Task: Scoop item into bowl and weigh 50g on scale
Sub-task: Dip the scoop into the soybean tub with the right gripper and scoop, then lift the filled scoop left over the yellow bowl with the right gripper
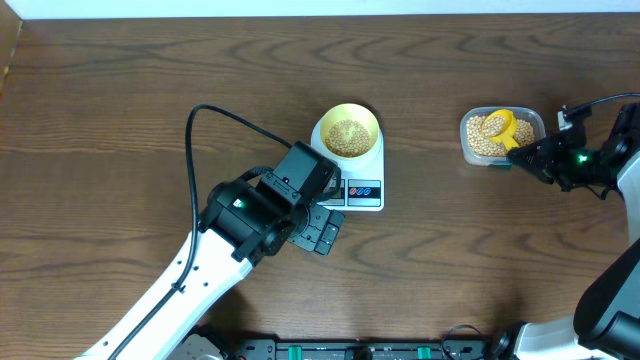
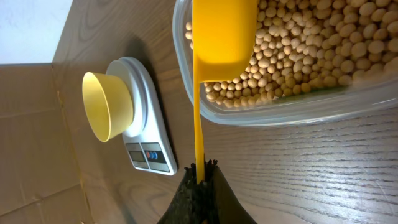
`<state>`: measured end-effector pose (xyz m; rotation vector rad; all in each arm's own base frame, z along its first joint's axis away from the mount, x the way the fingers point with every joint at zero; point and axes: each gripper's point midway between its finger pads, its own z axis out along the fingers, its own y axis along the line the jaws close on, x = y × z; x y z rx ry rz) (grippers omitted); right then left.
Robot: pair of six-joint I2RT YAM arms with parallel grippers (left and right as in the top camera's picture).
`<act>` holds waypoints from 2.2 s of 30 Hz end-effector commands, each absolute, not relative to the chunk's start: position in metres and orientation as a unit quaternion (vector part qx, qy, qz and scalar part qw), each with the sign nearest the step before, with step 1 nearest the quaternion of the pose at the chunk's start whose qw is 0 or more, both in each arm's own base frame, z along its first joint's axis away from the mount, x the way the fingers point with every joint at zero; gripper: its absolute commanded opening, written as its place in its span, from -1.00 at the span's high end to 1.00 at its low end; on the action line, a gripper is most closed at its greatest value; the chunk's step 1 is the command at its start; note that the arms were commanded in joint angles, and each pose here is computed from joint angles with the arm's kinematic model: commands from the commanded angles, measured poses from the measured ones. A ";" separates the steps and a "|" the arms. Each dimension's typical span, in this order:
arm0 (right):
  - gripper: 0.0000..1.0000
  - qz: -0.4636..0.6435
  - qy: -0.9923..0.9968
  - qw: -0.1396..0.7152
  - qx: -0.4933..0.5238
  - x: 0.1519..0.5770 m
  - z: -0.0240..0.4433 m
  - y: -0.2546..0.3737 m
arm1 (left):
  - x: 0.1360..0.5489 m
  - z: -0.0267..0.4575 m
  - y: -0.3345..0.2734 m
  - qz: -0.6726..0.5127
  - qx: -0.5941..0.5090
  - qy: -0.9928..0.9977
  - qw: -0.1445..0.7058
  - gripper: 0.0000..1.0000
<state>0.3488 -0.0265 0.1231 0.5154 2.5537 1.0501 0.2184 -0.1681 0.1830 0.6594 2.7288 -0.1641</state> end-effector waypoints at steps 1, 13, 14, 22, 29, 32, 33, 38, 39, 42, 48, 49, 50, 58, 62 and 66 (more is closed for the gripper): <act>0.98 0.384 0.891 0.167 0.175 0.349 0.123 -0.024 | 0.223 0.192 -0.169 -0.058 0.233 0.954 0.179 -0.89; 0.98 0.423 0.870 0.184 0.173 0.351 0.137 -0.024 | 0.223 0.192 -0.169 -0.058 0.233 0.954 0.179 -0.89; 0.97 0.427 0.868 0.186 0.171 0.351 0.138 -0.024 | 0.223 0.192 -0.169 -0.058 0.233 0.954 0.179 -0.89; 0.97 0.453 0.855 0.196 0.157 0.352 0.151 -0.015 | 0.223 0.192 -0.169 -0.058 0.233 0.954 0.179 -0.89; 0.98 0.460 0.850 0.214 0.144 0.351 0.167 -0.011 | 0.223 0.192 -0.169 -0.058 0.233 0.954 0.179 -0.89; 0.97 0.475 0.841 0.221 0.136 0.351 0.177 -0.006 | 0.223 0.192 -0.169 -0.058 0.233 0.954 0.179 -0.89; 0.98 0.478 0.840 0.221 0.134 0.351 0.180 -0.004 | 0.223 0.192 -0.169 -0.058 0.233 0.954 0.179 -0.89; 0.98 0.480 0.842 0.229 0.093 0.351 0.199 0.020 | 0.223 0.192 -0.169 -0.058 0.233 0.954 0.179 -0.89; 0.97 0.479 0.843 0.230 0.083 0.352 0.203 0.026 | 0.223 0.192 -0.169 -0.058 0.233 0.954 0.179 -0.89; 0.97 0.472 0.848 0.235 0.051 0.356 0.219 0.045 | 0.223 0.192 -0.169 -0.058 0.233 0.954 0.179 -0.89; 0.97 0.454 0.856 0.247 -0.021 0.364 0.248 0.086 | 0.223 0.192 -0.169 -0.058 0.233 0.954 0.179 -0.89; 0.97 0.452 0.856 0.249 -0.034 0.364 0.253 0.093 | 0.223 0.192 -0.169 -0.058 0.233 0.954 0.179 -0.89; 0.98 0.451 0.855 0.253 -0.046 0.365 0.258 0.099 | 0.223 0.192 -0.169 -0.058 0.233 0.954 0.179 -0.89; 0.98 0.476 0.836 0.262 -0.080 0.368 0.279 0.130 | 0.223 0.192 -0.169 -0.058 0.233 0.954 0.179 -0.89; 0.98 0.484 0.833 0.252 -0.091 0.364 0.280 0.143 | 0.223 0.192 -0.169 -0.058 0.233 0.954 0.179 -0.89; 0.98 0.490 0.831 0.241 -0.104 0.358 0.280 0.158 | 0.223 0.192 -0.170 -0.058 0.233 0.954 0.179 -0.89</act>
